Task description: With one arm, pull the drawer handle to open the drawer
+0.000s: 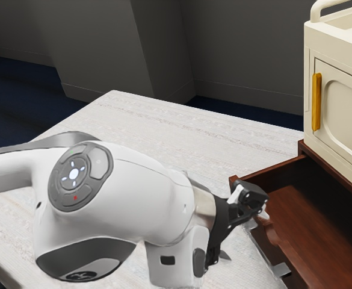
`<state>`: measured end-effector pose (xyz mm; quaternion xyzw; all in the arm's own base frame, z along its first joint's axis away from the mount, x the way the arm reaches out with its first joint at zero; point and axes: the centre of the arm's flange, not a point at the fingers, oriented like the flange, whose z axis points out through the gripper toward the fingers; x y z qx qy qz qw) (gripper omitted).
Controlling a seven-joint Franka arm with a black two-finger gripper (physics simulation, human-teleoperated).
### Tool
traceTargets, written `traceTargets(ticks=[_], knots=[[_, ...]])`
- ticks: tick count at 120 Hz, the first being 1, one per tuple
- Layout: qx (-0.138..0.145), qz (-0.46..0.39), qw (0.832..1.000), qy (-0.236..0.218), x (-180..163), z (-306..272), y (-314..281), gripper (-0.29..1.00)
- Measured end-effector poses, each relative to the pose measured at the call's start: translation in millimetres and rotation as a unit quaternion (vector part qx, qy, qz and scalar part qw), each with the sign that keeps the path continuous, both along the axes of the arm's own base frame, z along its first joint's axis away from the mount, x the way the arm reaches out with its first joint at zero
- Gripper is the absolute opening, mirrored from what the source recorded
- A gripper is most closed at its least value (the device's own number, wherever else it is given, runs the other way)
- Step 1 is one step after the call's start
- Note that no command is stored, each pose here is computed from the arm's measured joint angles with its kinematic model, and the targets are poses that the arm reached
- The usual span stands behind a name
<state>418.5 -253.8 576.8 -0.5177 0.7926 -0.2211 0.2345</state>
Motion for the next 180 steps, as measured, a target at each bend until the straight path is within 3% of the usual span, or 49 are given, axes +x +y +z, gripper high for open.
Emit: traceTargets(ticks=[21,41,64,101,120,151,164,180], knots=[[-0.013,0.028,0.999,-0.014,8.4,31.0,6.5,0.7],[-0.026,0.095,0.995,0.001,11.5,71.3,13.9,0.7],[-0.048,0.239,0.968,0.065,24.4,94.8,42.6,0.7],[-0.086,0.46,0.871,0.152,49.6,115.9,74.7,0.7],[-0.121,0.561,0.802,0.169,56.3,125.3,110.8,0.7],[-0.166,0.692,0.687,0.146,71.6,145.5,173.1,0.7],[-0.172,0.719,0.659,0.141,75.3,143.3,179.9,0.7],[-0.175,0.741,0.636,0.128,74.6,143.0,180.1,0.7]])
